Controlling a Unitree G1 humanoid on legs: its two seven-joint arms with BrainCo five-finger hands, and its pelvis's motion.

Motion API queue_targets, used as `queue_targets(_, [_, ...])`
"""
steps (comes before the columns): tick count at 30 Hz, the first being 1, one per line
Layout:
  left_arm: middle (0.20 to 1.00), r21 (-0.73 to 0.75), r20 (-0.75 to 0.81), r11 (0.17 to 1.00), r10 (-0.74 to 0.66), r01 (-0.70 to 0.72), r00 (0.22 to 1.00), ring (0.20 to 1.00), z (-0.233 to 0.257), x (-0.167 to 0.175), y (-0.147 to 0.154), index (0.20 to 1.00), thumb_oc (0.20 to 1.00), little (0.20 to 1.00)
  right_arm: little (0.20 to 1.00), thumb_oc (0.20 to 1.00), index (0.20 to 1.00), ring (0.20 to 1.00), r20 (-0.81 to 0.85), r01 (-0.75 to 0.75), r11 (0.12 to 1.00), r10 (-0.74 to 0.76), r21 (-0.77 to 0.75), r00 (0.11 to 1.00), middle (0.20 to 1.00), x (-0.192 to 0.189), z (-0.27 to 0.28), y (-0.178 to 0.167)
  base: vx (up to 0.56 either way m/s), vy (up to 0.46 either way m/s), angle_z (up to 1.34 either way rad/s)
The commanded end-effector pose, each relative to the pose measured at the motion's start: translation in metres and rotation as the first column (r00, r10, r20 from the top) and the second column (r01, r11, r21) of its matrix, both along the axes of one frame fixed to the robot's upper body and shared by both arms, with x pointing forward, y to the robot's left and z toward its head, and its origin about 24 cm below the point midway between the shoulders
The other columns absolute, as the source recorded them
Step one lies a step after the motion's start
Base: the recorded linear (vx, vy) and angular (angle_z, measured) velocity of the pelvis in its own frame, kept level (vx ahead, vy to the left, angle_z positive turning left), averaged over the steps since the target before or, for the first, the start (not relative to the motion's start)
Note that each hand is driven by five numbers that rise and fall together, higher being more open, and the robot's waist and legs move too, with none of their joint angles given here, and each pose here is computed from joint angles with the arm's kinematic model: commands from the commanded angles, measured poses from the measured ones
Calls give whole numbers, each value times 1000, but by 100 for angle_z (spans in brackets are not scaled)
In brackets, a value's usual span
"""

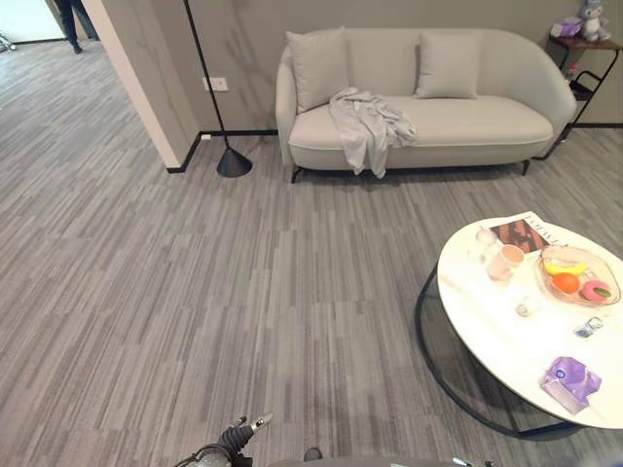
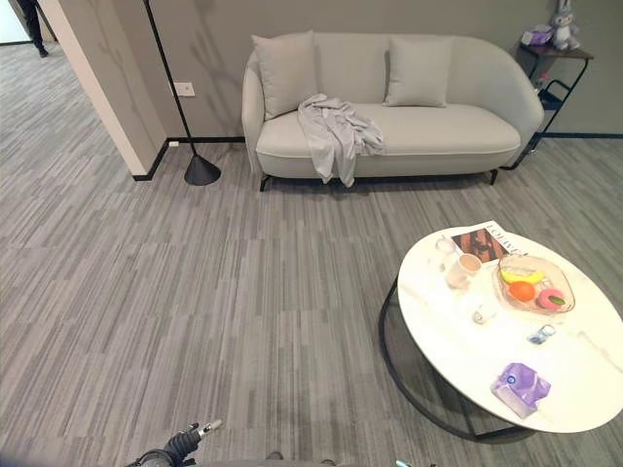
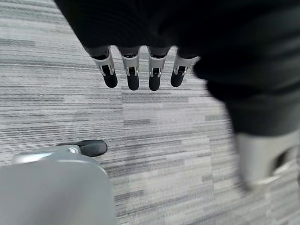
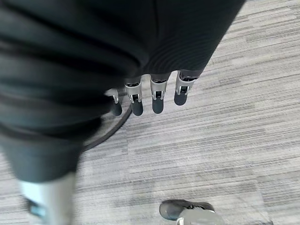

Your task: Hang the clothes on the sofa on the clothes rack.

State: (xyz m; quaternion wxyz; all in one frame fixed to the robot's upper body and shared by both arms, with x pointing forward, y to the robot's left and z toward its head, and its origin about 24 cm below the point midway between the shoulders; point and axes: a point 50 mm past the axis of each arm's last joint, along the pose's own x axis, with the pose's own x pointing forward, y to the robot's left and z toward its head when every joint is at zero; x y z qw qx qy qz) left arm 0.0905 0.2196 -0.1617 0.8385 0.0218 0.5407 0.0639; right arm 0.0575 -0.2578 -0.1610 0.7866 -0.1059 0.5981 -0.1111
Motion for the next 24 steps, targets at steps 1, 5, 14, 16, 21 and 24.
queue_targets(1, [1000, 2, 41, 1000, 17, -17, 999, 1000, 4, 16, 5, 1000, 1000, 1000, 1000, 1000, 1000, 1000, 31, -17, 999, 18, -37, 999, 1000, 15, 6, -13, 0, 0, 0])
queue_targets(5, [1000, 8, 47, 1000, 25, -26, 999, 1000, 5, 17, 8, 1000, 1000, 1000, 1000, 1000, 1000, 1000, 35, -25, 999, 27, -35, 999, 1000, 17, 6, -12, 3, 10, 4])
queue_targets(14, [1000, 16, 26, 1000, 7, -8, 1000, 1000, 3, 12, 9, 1000, 1000, 1000, 1000, 1000, 1000, 1000, 36, -34, 999, 35, -41, 999, 1000, 20, 7, -13, -3, 5, 2])
queue_targets(16, [1000, 18, 20, 1000, 1, -2, 1000, 1000, 3, 11, 9, 1000, 1000, 1000, 1000, 1000, 1000, 1000, 38, -33, 999, 35, -41, 999, 1000, 20, 7, -13, 0, 0, 0])
queue_targets(21, [1000, 26, -2, 999, -18, 18, 1000, 1000, 2, 7, 9, 1000, 1000, 1000, 1000, 1000, 1000, 1000, 24, -31, 999, 32, -38, 999, 1000, 17, 6, -12, 0, 0, 0])
queue_targets(24, [1000, 27, -6, 999, -38, 39, 999, 1000, 1, 8, 8, 1000, 1000, 1000, 1000, 1000, 1000, 1000, 23, -30, 999, 30, -35, 999, 1000, 17, 6, -12, 19, -26, 0])
